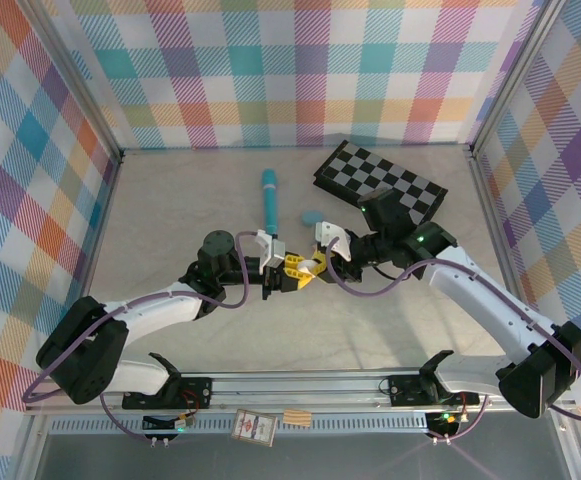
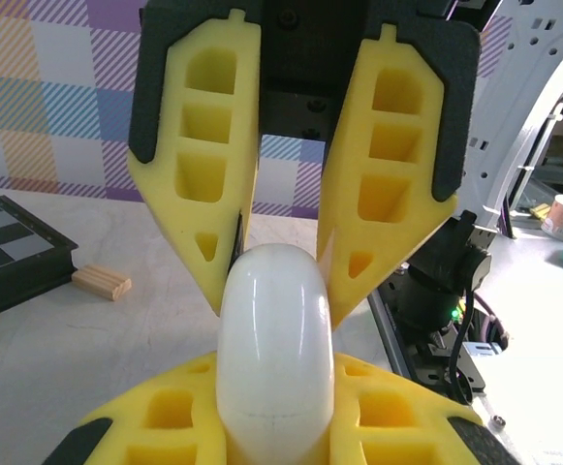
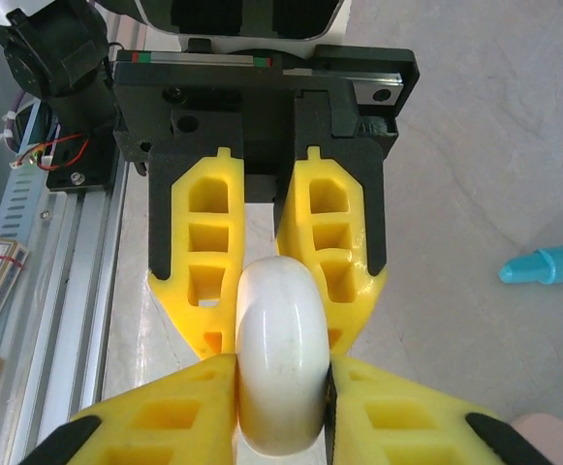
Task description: Insert the wireless bluetooth earbuds into the charging case
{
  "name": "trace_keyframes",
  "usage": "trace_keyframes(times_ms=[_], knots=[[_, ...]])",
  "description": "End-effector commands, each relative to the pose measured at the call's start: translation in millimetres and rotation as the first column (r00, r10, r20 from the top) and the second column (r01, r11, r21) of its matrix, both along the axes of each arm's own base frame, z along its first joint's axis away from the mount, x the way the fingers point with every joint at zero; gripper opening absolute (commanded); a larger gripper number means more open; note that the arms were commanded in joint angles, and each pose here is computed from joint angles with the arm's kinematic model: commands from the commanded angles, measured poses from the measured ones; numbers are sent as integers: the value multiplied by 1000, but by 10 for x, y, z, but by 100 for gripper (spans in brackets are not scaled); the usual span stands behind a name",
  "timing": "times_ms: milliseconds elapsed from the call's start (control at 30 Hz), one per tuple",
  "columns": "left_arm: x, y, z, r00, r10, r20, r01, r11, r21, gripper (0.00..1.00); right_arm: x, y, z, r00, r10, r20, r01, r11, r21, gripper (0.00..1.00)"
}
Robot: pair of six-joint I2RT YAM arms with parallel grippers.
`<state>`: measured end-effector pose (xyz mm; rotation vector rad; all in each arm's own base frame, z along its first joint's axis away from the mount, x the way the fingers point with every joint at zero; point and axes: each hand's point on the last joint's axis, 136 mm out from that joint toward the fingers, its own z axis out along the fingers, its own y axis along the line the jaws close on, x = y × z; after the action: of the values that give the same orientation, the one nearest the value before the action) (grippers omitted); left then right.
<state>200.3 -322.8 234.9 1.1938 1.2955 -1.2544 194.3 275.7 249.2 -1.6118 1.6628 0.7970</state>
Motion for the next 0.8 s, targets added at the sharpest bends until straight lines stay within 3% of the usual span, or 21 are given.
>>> trace_keyframes(times_ms=[0,67,133,200,300,367,400,533,667,767], knots=[[-21,-6,254,997,-25,74,30,997,-68,0,2,32,90,999,18,46,-20,1000,25,25],[-8,0,222,997,-12,78,17,998,-63,12,33,35,115,998,-1,61,-2,999,45,24],[33,17,134,996,24,88,-20,999,-50,43,71,26,104,998,-29,64,25,998,61,23],[77,39,47,994,63,94,-60,997,-38,67,138,4,77,996,-69,63,64,995,74,23],[103,99,-44,988,113,105,-109,993,-43,83,296,-44,25,986,-163,31,159,983,96,23],[172,175,-92,976,191,106,-185,981,-57,88,481,-97,-16,961,-274,-28,275,954,118,24],[248,233,-154,962,254,102,-251,967,-48,96,561,-128,-61,943,-325,-73,332,935,127,24],[420,446,-478,899,415,138,-426,903,60,100,779,-229,-339,807,-507,-302,559,821,116,23],[398,516,-799,902,396,171,-428,873,234,100,867,-303,-755,592,-623,-511,727,687,4,22],[367,532,-999,915,347,209,-401,847,349,100,871,-313,-1026,462,-643,-610,779,623,-67,24]])
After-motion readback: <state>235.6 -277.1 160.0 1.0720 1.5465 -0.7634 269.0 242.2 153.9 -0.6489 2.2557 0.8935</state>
